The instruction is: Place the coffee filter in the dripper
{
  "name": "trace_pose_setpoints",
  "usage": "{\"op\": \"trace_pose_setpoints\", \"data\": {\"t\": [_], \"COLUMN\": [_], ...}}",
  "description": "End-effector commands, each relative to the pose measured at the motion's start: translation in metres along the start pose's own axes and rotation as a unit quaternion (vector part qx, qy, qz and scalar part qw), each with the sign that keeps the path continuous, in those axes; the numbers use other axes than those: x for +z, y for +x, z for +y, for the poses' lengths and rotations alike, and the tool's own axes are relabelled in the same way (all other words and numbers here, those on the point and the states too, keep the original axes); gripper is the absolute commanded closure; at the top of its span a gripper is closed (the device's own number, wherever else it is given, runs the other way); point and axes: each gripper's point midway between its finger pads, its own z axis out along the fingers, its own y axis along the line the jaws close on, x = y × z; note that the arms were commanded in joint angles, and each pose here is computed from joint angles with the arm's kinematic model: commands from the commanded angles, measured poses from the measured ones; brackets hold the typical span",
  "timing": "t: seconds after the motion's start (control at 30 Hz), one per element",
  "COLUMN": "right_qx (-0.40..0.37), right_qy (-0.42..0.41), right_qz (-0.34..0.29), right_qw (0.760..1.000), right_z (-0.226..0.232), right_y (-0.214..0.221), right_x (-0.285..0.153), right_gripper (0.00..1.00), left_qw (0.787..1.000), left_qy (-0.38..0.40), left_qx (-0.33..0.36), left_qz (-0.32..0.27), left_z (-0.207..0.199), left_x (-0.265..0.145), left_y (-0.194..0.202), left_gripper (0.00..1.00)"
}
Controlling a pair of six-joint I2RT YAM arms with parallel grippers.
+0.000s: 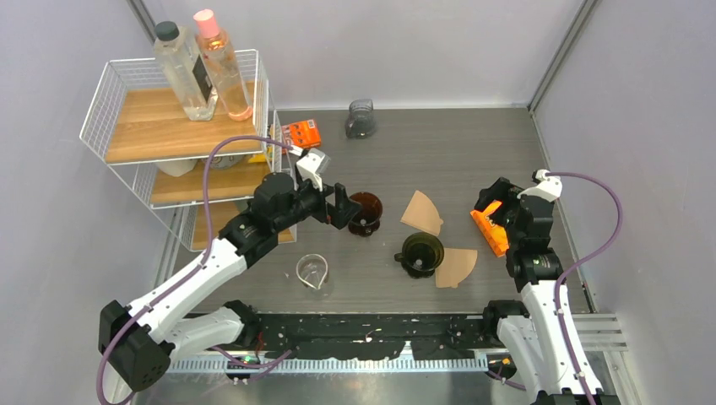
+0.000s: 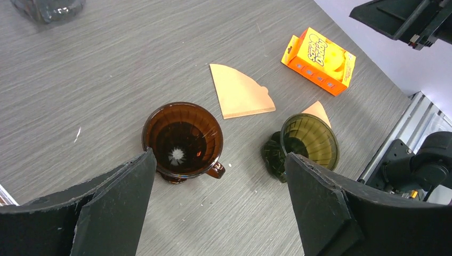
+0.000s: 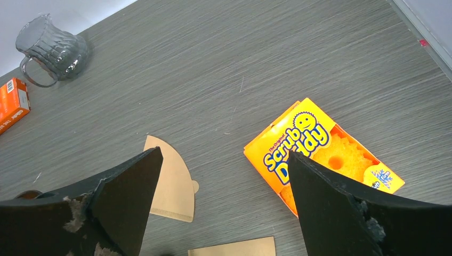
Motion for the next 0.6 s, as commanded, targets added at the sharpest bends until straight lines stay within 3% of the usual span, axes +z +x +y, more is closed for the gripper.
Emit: {"op": "trace_pose_setpoints", "data": {"t": [0.0,0.3,0.57], "right_qx": [0.007,-0.001,0.001], "right_qy": [-0.008,-0.044,-0.054], "right_qz": [-0.013,0.001,0.009], "right_qw": [1.000,0.999,0.999], "right_z": [0.007,0.020,0.023], "right_y": [-0.015,-0.010,-0.007], "right_x": [-0.002,-0.003,-0.005], "right_gripper": [0.05,0.05,0.05], "left_qw": [1.000,1.000,0.993], "left_qy": [0.022,-0.008,-0.071], "left_qx": [0.010,-0.003,-0.042], "left_qz": [-0.020,-0.001,0.084], "left_z": [-0.009,0.001,0.023], "left_x": [0.004,0.013,0.037], "left_y": [-0.018,-0.016,0.010], "left_gripper": [0.01,0.01,0.01]}}
